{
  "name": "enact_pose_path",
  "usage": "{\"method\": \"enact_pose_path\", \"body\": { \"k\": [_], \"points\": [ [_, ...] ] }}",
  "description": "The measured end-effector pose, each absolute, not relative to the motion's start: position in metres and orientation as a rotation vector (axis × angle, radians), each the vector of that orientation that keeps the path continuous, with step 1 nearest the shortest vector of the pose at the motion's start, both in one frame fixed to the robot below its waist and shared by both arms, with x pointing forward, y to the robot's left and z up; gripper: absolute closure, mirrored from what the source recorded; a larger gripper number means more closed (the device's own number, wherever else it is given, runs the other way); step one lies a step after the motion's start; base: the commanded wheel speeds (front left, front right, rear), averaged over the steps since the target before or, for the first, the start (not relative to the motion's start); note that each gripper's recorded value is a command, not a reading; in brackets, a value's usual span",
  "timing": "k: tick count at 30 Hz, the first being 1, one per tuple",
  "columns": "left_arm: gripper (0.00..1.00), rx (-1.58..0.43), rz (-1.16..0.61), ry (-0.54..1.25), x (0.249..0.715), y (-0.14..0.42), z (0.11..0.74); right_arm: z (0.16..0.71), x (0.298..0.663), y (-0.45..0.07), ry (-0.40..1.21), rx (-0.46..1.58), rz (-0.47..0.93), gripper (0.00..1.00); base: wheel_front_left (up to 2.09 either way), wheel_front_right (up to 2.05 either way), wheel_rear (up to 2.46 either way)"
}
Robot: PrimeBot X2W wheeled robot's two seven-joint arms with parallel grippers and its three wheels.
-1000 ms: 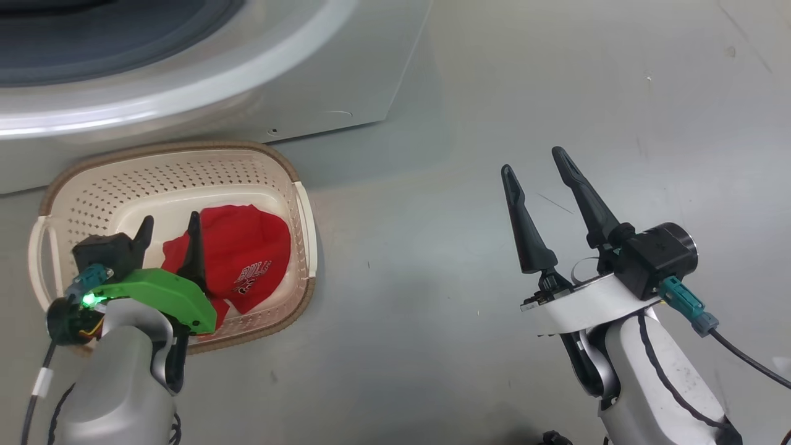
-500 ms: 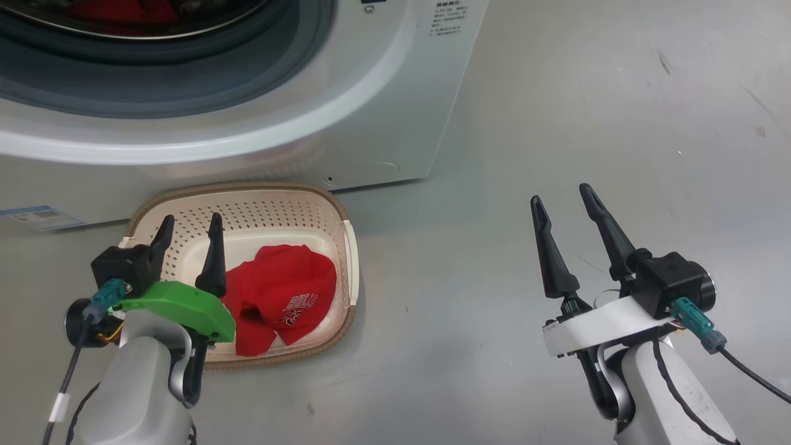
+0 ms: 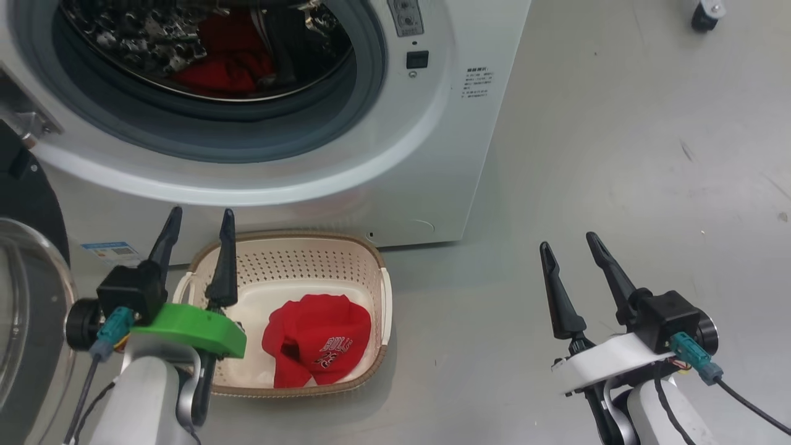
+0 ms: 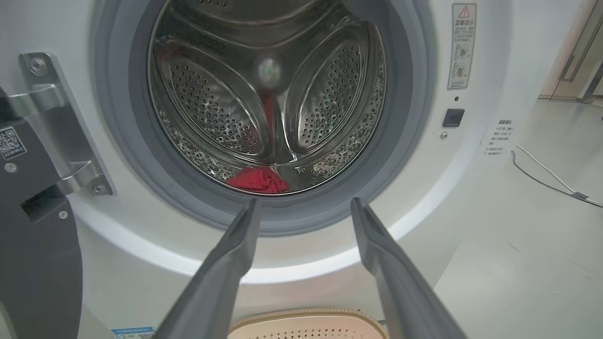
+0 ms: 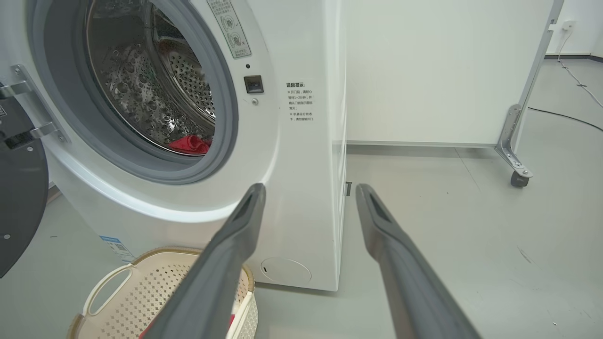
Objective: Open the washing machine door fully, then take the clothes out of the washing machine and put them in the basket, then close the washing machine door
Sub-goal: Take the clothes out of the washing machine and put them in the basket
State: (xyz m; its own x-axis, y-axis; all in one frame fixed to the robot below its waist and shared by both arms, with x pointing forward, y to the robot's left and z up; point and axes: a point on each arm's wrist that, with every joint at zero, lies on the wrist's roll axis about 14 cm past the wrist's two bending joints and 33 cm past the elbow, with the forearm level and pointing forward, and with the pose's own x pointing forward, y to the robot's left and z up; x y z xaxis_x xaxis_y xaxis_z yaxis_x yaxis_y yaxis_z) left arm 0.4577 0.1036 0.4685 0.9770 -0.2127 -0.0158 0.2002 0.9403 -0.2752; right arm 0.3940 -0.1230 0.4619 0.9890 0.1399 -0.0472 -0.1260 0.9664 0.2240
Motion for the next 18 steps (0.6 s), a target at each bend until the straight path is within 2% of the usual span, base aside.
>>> {"method": "enact_pose_path", "body": {
  "k": [18],
  "points": [
    [0.0, -0.25, -0.156, 0.058, 0.369, 0.12, 0.47, 0.475, 0.341, -0.12, 0.039, 0.254, 0.131, 0.0, 0.0, 0.0, 0.0]
  ]
}}
